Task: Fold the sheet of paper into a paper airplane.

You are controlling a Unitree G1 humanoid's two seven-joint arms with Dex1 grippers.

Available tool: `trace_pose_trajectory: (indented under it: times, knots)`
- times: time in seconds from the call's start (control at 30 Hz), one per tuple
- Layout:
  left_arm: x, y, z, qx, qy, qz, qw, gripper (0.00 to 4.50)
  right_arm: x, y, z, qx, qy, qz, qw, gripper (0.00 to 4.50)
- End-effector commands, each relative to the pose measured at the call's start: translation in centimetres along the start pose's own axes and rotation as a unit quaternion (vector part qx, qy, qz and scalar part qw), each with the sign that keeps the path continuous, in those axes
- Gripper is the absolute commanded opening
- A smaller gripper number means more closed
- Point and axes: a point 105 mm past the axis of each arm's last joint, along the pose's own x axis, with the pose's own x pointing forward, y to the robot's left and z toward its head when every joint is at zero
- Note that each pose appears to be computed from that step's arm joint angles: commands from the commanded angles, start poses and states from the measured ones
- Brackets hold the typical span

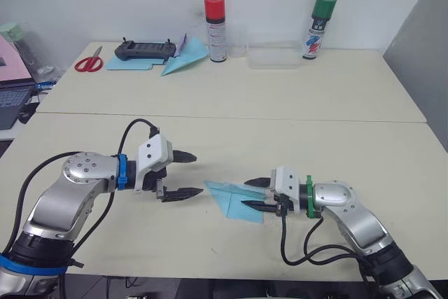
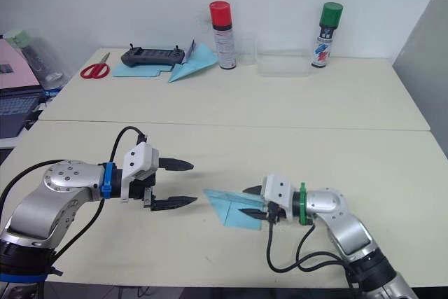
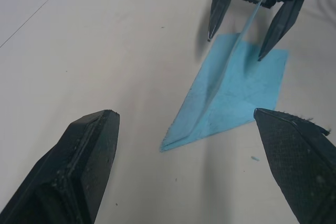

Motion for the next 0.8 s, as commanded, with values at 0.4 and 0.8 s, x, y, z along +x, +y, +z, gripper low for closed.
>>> trace_pose_trajectory:
  times: [0.4, 0.8]
  knots:
    - [5.2, 1.6, 0.7, -0.013, -0.06, -0.013, 0.998, 0.65, -2.6, -1.9, 4.7, 0.018, -0.044, -0.061, 0.997, 3.52]
    - [6.4, -0.9, -2.7, -0.009, 0.026, -0.097, 0.995, 0.02, -3.3, -0.3, 3.1, 0.035, -0.013, -0.071, 0.997, 3.52]
